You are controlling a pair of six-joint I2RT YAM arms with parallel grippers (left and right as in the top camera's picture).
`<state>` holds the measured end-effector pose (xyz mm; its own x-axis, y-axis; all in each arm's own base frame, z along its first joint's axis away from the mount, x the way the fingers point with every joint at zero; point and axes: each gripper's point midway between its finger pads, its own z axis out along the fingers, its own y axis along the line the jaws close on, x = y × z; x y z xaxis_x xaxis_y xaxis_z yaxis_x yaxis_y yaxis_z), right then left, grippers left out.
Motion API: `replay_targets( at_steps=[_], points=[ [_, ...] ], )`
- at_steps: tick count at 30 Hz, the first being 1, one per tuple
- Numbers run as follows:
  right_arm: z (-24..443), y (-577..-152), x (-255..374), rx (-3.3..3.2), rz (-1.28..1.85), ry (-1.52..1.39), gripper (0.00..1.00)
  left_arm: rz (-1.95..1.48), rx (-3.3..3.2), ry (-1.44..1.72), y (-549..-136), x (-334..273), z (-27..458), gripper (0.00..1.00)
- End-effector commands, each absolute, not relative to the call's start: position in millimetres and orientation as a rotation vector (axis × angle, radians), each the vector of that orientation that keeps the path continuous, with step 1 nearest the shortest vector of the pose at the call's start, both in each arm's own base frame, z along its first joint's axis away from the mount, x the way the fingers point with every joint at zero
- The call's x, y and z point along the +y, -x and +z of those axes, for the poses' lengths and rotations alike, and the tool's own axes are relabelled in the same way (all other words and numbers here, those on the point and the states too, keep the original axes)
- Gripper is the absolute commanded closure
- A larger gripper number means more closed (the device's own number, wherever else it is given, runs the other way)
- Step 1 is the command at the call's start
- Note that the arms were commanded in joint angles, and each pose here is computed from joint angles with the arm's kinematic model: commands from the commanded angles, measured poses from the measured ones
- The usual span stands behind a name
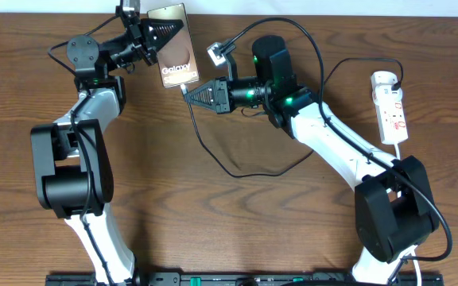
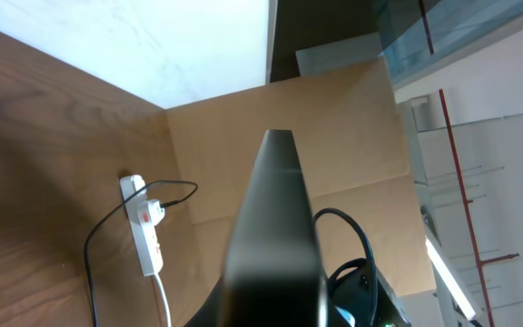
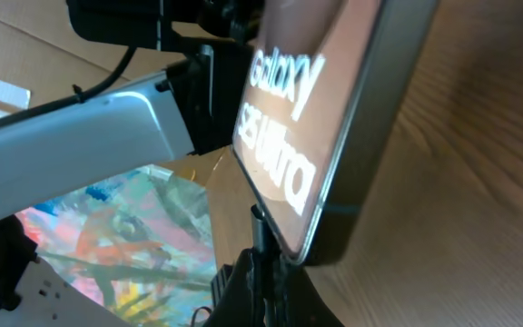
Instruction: Plug charger to phone and switch on socket
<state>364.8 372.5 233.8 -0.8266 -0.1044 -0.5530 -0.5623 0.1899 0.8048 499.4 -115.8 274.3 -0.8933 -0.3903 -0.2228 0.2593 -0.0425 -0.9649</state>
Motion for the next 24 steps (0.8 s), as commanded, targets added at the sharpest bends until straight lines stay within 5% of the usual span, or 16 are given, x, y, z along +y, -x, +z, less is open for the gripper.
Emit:
replay_targets(
  at_steps=[1, 24],
  points=[
    [229, -369, 369, 2.108, 1.679, 0.601, 0.99, -1.959, 1.794, 0.064, -496, -116, 282, 0.93],
    [228, -382, 371, 2.166, 1.656, 0.426, 0.99, -1.926, 1.788, 0.009, -494, -117, 281, 0.93]
  ],
)
